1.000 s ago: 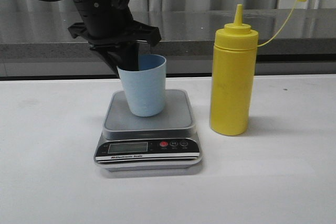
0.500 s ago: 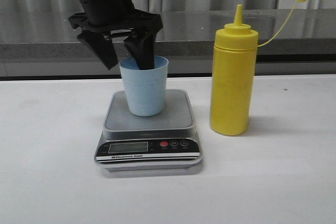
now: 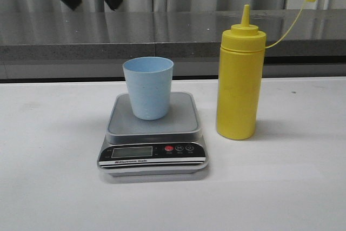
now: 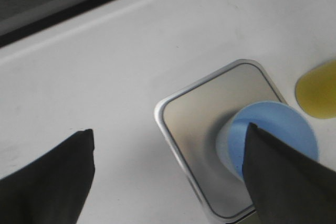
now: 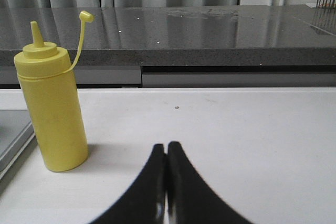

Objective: Pour seasoning into cup on scale with both arms

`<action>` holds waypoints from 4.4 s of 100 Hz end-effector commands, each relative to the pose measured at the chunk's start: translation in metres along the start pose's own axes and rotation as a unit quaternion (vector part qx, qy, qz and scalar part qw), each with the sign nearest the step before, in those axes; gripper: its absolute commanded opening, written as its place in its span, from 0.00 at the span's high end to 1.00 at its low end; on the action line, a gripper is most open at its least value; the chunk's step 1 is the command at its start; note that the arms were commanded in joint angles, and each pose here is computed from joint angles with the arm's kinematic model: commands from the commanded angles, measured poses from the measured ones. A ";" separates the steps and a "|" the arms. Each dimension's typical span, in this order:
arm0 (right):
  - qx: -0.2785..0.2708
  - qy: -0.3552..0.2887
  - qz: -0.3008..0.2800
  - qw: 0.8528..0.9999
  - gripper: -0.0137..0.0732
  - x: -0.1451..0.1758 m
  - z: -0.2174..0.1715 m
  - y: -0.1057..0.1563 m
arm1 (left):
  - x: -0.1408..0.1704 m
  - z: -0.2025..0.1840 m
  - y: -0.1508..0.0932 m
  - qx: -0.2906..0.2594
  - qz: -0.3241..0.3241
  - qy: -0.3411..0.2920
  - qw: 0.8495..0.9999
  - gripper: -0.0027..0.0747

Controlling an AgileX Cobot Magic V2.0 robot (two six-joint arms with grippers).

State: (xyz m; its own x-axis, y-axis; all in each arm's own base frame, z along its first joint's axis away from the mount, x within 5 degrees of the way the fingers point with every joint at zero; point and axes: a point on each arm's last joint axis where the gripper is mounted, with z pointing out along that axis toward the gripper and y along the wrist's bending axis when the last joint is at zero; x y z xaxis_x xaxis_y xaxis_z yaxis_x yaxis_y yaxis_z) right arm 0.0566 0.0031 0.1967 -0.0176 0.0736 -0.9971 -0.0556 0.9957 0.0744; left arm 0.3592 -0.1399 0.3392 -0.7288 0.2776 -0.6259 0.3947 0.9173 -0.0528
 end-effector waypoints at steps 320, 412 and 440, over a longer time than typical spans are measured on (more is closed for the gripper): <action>-0.004 -0.016 0.022 1.000 0.91 -0.104 0.074 0.008 | 0.280 -0.173 0.004 -0.117 -0.070 -0.420 0.897 0.99; -0.119 0.002 -0.047 0.992 0.10 -0.043 0.102 0.035 | 0.280 -0.173 0.004 -0.117 -0.070 -0.420 0.897 0.99; -0.200 0.003 -0.042 0.979 0.10 -0.008 0.140 0.053 | 0.280 -0.173 0.004 -0.117 -0.070 -0.420 0.897 0.99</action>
State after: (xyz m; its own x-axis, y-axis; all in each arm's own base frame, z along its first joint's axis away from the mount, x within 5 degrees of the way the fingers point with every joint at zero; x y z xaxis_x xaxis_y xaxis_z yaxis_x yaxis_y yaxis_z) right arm 0.1819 0.0553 0.1976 -0.1298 -0.0670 -0.9893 -0.3916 0.9201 -0.0109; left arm 0.0596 -0.0101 0.2838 -0.1345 -0.0409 -0.9901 0.1371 0.9888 -0.0595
